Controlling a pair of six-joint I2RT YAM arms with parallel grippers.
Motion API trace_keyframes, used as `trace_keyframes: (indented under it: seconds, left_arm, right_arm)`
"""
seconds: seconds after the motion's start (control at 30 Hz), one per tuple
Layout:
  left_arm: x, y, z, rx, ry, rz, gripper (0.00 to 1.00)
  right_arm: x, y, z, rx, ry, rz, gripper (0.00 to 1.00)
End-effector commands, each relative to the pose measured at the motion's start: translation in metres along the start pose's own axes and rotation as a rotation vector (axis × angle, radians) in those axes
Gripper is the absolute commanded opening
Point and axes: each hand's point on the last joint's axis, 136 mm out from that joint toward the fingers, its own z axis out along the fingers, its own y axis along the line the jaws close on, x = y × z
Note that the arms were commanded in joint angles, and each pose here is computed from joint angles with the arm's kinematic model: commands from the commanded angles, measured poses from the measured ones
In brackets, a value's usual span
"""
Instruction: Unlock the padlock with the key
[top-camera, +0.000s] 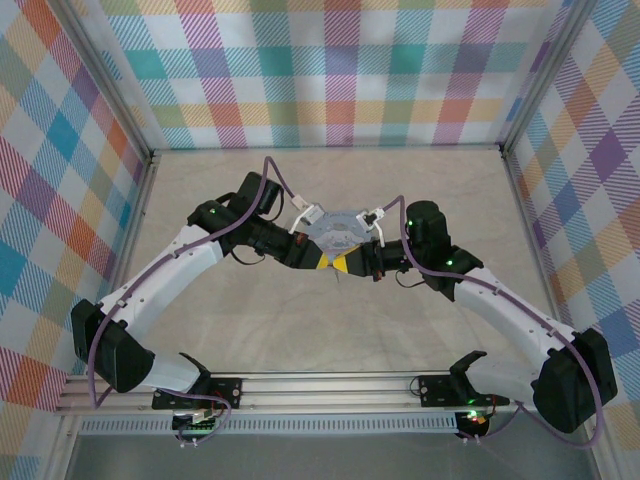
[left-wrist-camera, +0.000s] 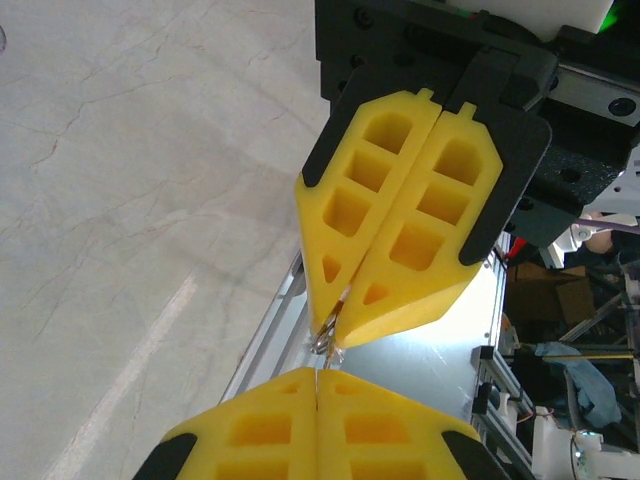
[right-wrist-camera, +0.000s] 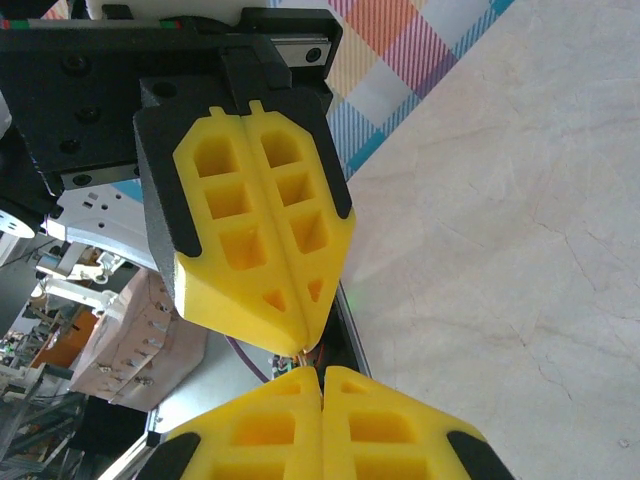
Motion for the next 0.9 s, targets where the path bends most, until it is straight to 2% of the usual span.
trace_keyframes:
  seconds: [0.0,0.07,0.1,0.13,0.17,0.27,0.37,0.43,0.5,0.63,0.7,0.8,0.87]
  left_arm:
    - [-0.009,-0.016,-0.005,0.028,-0.031,0.069,0.00]
    - [-0.013,-0.015,-0.006,0.006,-0.051,0.071,0.00]
    - [-0.016,-0.013,-0.008,-0.006,-0.066,0.068,0.04]
    - [-0.020,-0.011,-0.011,-0.020,-0.088,0.060,0.19]
    - [-0.026,-0.008,-0.015,-0.033,-0.121,0.044,0.29]
    - [-0.044,-0.001,-0.031,-0.055,-0.235,0.003,0.39]
    - [-0.054,-0.001,-0.047,-0.054,-0.335,-0.007,0.40]
    - [-0.058,-0.002,-0.055,-0.063,-0.386,-0.003,0.46]
    - [-0.061,0.001,-0.062,-0.097,-0.442,-0.005,0.54]
    - [-0.064,0.011,-0.078,-0.159,-0.561,-0.032,0.79]
    - [-0.066,0.008,-0.081,-0.140,-0.598,-0.027,0.85]
    - [-0.065,0.009,-0.079,-0.123,-0.607,-0.039,0.87]
    - [-0.065,0.014,-0.078,-0.128,-0.621,-0.056,0.93]
  right_arm:
    - [-0.007,0.017,-0.001,-0.043,0.002,-0.067,0.00]
    - [-0.008,0.016,-0.002,-0.028,-0.012,-0.077,0.00]
    - [-0.009,0.016,-0.003,-0.019,-0.024,-0.083,0.00]
    - [-0.011,0.015,-0.004,-0.007,-0.038,-0.089,0.00]
    - [-0.014,0.014,-0.006,0.015,-0.067,-0.100,0.00]
    - [-0.024,0.015,-0.014,0.067,-0.145,-0.140,0.00]
    - [-0.031,0.017,-0.022,0.107,-0.205,-0.172,0.00]
    - [-0.034,0.018,-0.027,0.126,-0.235,-0.187,0.00]
    - [-0.038,0.018,-0.032,0.156,-0.267,-0.196,0.00]
    - [-0.046,0.016,-0.043,0.223,-0.344,-0.222,0.00]
    - [-0.050,0.019,-0.048,0.231,-0.374,-0.236,0.00]
    - [-0.054,0.021,-0.050,0.230,-0.395,-0.242,0.00]
    - [-0.055,0.021,-0.050,0.232,-0.402,-0.236,0.00]
